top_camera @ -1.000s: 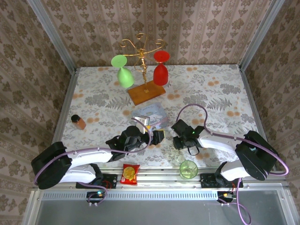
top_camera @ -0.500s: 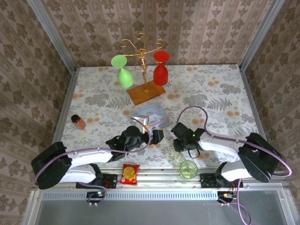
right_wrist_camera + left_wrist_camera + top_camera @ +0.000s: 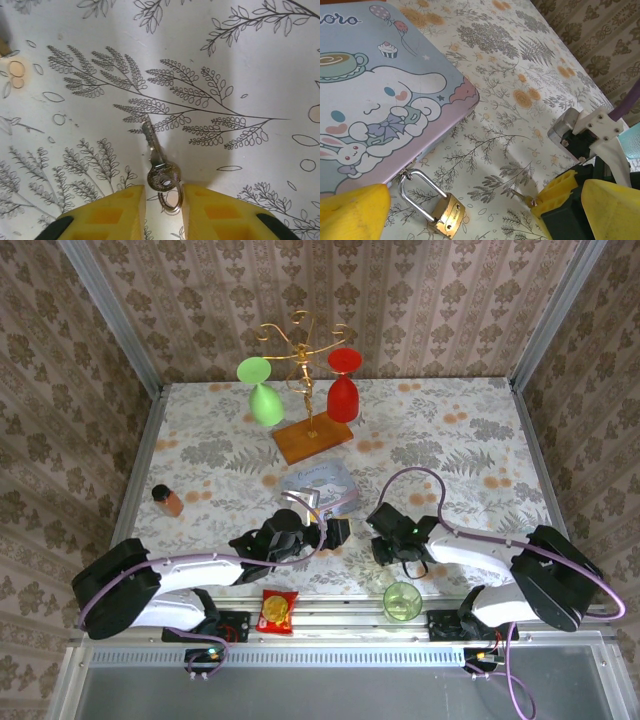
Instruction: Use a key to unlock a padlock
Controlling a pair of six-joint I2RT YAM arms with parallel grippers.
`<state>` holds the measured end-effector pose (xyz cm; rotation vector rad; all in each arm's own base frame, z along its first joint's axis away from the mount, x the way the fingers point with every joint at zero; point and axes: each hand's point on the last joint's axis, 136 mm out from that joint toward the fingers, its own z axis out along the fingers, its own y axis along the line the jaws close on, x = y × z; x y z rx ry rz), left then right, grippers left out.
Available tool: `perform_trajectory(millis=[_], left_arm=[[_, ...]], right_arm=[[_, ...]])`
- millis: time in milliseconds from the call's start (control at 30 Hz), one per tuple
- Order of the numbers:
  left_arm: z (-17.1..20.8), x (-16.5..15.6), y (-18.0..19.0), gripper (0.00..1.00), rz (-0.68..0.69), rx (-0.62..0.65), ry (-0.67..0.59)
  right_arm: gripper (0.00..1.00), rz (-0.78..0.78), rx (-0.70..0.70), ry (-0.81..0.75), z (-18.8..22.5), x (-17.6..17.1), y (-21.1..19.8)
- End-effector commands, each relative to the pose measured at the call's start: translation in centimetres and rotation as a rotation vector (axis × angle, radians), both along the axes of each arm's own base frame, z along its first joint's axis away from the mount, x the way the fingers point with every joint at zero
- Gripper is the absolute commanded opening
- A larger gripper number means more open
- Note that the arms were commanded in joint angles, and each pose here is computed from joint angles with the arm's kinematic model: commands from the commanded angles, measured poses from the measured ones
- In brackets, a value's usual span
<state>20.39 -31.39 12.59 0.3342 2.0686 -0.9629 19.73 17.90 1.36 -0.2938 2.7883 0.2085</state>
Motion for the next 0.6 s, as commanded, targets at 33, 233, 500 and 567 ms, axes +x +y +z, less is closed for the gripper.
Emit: perform_trajectory(millis=[33, 233, 500, 567], left_arm=[[0.0, -0.2, -0.1, 0.99, 0.001, -0.024, 0.016], [0.4, -0.3, -0.3, 0.99, -0.004, -0.033, 0.017], [1.9, 0.1, -0.4, 0.98, 0.041, -0.119, 0.056], [3.0, 0.0, -0.3, 0.98, 0.072, -0.225, 0.109]], right_arm=[[0.17, 0.025, -0.009, 0.019, -0.8, 0.0, 0.6], [0.07, 0.047, 0.031, -0.002, -0.2, 0.0, 1.1], [0.0, 0.121, 0.109, -0.059, 2.9, 1.0, 2.5], [0.0, 0.129, 0.152, -0.075, 3.9, 1.3, 3.0]])
